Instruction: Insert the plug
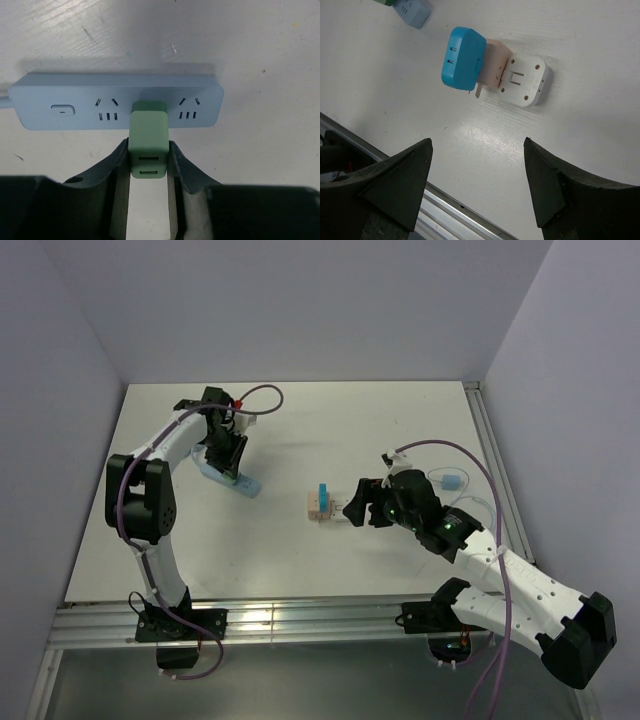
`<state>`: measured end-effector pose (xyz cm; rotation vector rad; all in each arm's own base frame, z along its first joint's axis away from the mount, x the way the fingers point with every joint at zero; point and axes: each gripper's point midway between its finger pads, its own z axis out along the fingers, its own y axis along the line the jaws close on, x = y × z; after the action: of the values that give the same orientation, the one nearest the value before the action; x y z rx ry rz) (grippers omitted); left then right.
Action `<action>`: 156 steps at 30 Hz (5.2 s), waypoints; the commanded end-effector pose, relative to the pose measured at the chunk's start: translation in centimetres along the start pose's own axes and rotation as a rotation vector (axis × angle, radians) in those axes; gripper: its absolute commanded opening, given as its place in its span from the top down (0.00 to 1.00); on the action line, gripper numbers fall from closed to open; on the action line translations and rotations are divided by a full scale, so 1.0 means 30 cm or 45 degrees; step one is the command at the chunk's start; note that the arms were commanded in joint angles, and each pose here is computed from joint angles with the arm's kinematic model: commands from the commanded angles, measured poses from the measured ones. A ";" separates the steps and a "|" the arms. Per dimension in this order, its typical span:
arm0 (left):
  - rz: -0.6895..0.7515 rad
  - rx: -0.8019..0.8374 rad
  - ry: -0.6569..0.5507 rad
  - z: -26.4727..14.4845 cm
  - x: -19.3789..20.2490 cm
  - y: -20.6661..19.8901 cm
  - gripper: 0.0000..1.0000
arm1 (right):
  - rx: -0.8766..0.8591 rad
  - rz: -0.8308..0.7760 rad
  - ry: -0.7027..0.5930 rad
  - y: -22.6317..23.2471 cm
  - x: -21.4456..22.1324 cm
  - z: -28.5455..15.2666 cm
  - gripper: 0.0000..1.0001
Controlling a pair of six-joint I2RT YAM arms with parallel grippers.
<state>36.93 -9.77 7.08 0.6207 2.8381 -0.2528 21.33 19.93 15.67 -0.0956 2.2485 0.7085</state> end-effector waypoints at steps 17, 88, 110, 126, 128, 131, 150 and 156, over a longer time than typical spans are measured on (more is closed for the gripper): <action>-0.065 -0.051 0.356 0.242 0.158 0.028 1.00 | -0.001 -0.007 -0.016 -0.005 -0.019 0.016 0.20; -0.510 0.669 -1.228 -0.651 0.077 -0.591 0.00 | 1.234 1.102 -0.231 -1.007 -0.267 -0.079 0.27; -0.529 0.684 -1.185 -0.637 0.058 -0.603 0.00 | 1.379 1.091 -0.114 -1.177 -0.236 0.061 0.25; -0.434 0.773 -1.135 -0.628 0.055 -0.655 0.01 | 1.246 1.007 -0.010 -1.145 -0.221 0.138 0.94; -0.424 0.779 -1.138 -0.636 0.052 -0.660 0.01 | 1.227 0.896 0.007 -1.096 -0.242 0.149 0.98; -0.405 0.788 -1.129 -0.652 0.047 -0.668 0.01 | 1.168 0.677 0.005 -0.964 -0.308 0.166 1.00; -0.341 0.730 -1.172 -0.772 -0.018 -0.665 0.00 | -0.315 -0.389 -0.268 0.133 -0.368 0.015 1.00; -0.278 0.828 -1.134 -0.824 -0.017 -0.712 0.01 | -0.694 -0.594 -0.251 0.347 -0.252 -0.110 1.00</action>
<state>24.29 -23.35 31.06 0.1181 1.9686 -1.1324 24.66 23.39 24.25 -0.5422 1.9094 0.8574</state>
